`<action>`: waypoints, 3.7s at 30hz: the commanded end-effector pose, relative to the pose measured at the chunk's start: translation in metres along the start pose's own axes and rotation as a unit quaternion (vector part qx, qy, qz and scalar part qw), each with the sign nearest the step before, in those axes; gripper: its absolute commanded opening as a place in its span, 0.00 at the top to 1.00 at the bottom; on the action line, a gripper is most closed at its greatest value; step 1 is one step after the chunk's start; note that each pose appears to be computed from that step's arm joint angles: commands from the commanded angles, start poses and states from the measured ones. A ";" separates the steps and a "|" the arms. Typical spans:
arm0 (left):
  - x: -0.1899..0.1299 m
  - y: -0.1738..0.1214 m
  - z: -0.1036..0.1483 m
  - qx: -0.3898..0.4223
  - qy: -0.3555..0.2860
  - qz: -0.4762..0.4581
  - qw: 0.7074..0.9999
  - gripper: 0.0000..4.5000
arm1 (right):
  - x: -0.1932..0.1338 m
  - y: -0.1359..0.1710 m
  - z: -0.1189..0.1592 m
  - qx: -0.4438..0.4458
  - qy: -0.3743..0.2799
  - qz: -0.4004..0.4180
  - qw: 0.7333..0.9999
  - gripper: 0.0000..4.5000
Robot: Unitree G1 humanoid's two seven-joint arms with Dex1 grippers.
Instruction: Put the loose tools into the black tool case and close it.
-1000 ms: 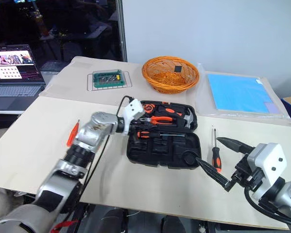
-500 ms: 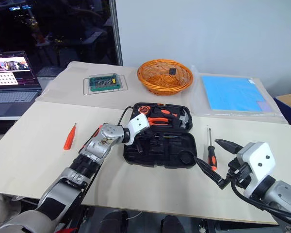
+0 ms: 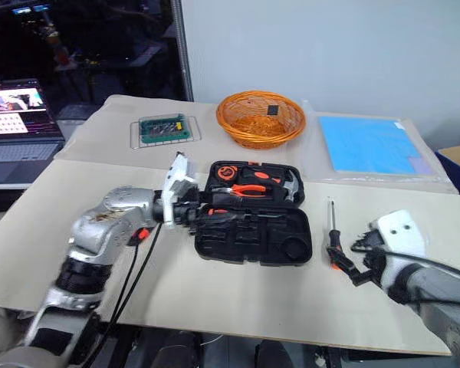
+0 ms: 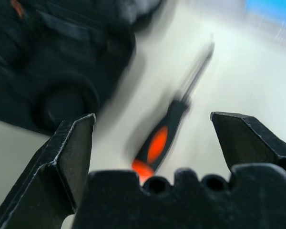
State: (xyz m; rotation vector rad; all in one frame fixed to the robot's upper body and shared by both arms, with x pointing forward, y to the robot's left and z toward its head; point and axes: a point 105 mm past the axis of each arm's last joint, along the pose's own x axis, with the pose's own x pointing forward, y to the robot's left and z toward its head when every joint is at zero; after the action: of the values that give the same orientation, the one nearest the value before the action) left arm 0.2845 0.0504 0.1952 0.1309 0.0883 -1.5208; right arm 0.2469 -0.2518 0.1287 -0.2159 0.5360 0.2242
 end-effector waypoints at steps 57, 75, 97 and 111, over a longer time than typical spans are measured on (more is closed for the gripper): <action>-0.092 -0.043 -0.024 -0.022 -0.019 0.118 0.993 0.10 | 0.074 0.059 0.087 -0.407 -0.091 0.365 0.832 0.36; -0.105 -0.038 -0.033 -0.023 -0.010 0.148 0.989 0.10 | 0.102 0.100 0.044 -0.269 -0.147 0.271 0.913 0.98; -0.228 0.055 -0.086 -0.129 0.092 0.656 0.738 0.10 | -0.024 0.122 0.111 -0.233 -0.315 0.403 0.827 0.29; -0.211 0.041 -0.133 -0.201 0.148 0.668 0.701 0.50 | -0.042 0.128 0.109 -0.273 -0.327 0.406 0.808 0.00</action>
State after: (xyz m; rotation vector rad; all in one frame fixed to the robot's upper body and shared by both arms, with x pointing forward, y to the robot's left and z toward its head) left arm 0.3229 0.2806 0.1017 0.0564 0.4476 0.0318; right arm 0.2333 -0.1049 0.2131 -0.3863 -0.1273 1.2755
